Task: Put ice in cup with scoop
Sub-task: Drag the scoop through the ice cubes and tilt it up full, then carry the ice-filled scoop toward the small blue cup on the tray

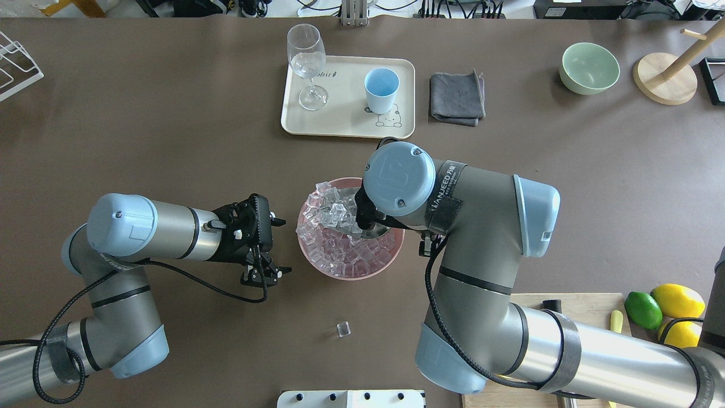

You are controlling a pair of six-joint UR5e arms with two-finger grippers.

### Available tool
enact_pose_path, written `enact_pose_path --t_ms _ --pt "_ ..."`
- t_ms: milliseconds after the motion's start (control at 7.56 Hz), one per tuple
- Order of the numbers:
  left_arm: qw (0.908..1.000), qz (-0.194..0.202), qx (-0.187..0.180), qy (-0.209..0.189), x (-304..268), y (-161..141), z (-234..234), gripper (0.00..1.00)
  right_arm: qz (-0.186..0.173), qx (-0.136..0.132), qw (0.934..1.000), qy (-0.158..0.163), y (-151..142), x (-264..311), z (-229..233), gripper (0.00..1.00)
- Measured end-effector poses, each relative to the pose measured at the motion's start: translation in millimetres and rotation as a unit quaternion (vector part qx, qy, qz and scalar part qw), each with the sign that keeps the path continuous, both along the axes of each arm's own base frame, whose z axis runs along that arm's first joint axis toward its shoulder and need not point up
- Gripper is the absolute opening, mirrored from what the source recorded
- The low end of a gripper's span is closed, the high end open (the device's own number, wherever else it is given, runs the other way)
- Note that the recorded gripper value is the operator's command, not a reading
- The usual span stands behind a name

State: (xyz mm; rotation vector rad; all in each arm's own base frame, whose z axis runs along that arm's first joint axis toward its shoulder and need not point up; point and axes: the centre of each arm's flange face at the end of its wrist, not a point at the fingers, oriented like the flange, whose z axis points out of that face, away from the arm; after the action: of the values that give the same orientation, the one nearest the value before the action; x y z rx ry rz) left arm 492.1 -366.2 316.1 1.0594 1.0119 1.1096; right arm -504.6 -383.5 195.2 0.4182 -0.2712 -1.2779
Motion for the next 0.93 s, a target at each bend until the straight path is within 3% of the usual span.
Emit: enact_pose_path --t_ms 265,529,926 --pt "1.0000 0.000 0.000 0.000 0.1 0.0 0.2 0.98 0.006 0.004 0.9999 -0.013 1.4 10.5 -7.3 0.00" --pt "1.0000 0.000 0.000 0.000 0.0 0.0 0.1 0.98 0.012 -0.010 0.9993 -0.033 -4.4 27.1 -13.5 0.00" --pt "1.0000 0.000 0.000 0.000 0.1 0.0 0.2 0.98 0.038 -0.058 0.9944 -0.080 -19.5 52.4 -13.9 0.00"
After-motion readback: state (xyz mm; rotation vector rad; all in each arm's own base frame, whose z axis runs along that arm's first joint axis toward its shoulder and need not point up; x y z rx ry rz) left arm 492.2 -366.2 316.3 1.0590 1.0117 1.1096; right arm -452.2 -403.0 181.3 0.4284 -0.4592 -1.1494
